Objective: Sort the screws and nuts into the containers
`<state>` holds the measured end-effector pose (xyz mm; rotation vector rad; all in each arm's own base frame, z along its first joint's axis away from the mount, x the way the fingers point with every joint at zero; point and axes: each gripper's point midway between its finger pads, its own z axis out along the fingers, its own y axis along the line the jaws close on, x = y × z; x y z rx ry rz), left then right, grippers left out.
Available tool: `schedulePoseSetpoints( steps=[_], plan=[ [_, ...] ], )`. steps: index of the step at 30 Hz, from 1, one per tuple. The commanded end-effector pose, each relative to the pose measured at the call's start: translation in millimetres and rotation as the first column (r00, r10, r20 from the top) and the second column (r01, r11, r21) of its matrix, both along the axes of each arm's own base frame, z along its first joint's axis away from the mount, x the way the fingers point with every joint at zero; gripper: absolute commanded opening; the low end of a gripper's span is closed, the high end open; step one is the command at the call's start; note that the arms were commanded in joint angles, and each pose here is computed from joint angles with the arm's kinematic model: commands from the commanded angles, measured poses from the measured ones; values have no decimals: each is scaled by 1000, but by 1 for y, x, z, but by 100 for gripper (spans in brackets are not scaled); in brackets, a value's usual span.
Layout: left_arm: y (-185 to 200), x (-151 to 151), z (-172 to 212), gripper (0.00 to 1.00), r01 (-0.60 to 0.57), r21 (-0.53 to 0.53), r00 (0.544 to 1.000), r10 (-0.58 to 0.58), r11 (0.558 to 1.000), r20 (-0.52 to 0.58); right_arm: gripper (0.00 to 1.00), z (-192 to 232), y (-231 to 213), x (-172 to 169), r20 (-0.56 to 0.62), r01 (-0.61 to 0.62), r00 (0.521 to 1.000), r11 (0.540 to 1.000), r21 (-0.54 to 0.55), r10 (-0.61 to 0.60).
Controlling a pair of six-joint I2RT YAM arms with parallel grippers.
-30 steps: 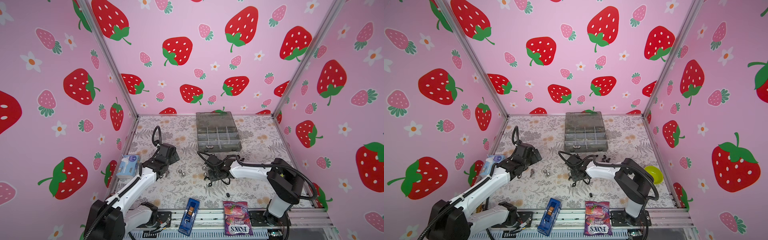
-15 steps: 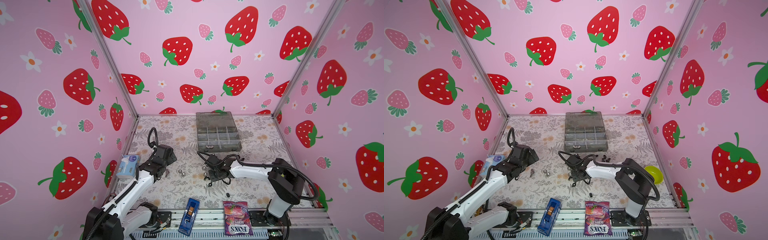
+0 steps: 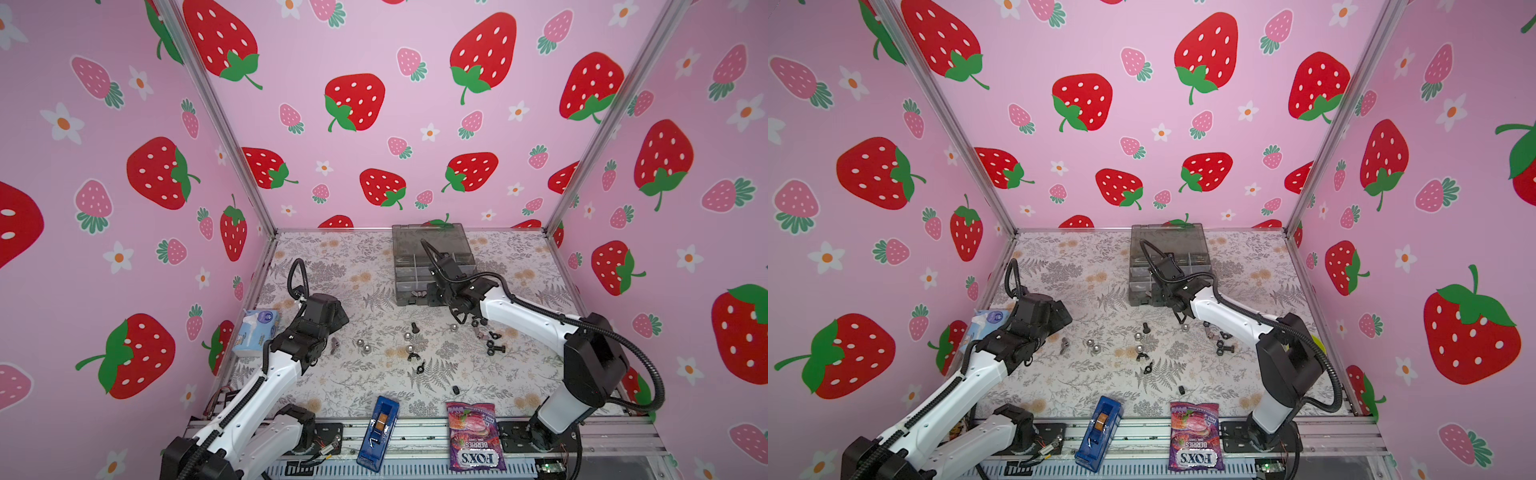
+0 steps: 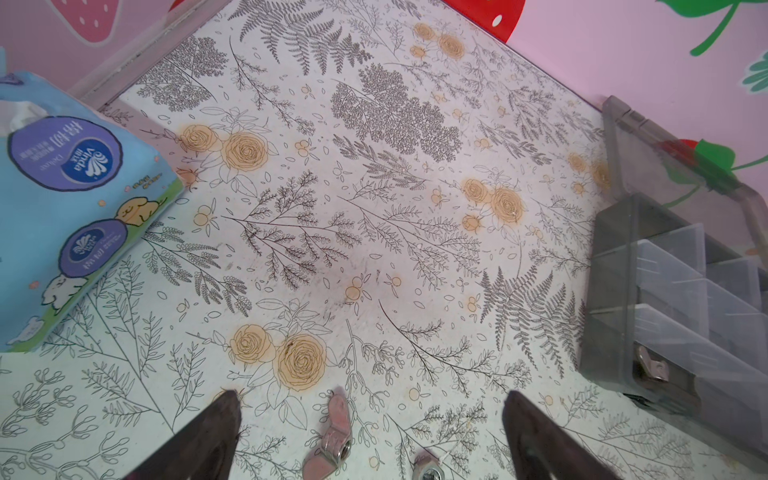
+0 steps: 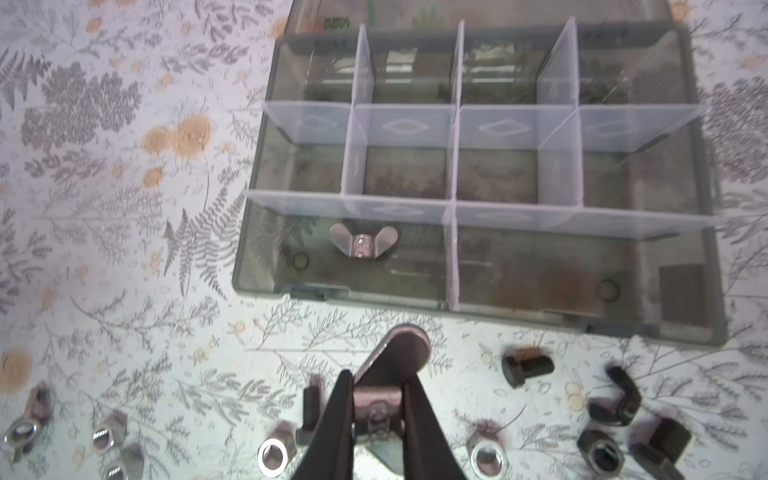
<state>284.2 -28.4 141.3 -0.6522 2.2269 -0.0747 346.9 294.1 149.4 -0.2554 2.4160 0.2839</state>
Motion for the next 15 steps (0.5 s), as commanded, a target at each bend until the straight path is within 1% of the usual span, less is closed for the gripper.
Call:
schedulePoseSetpoints(
  steps=[1,8,15],
  plan=[
    [9,-3,2,99,-36,18,999,36,999,18,3,1,10,23,39,-11,999,1000,-16,11],
    [9,-4,4,99,-27,19,999,27,999,28,3,-19,27,42,13,-53,998,998,-40,54],
    [15,-9,0,99,-52,27,999,51,998,13,3,-41,24,49,-20,-54,998,996,-75,53]
  ],
)
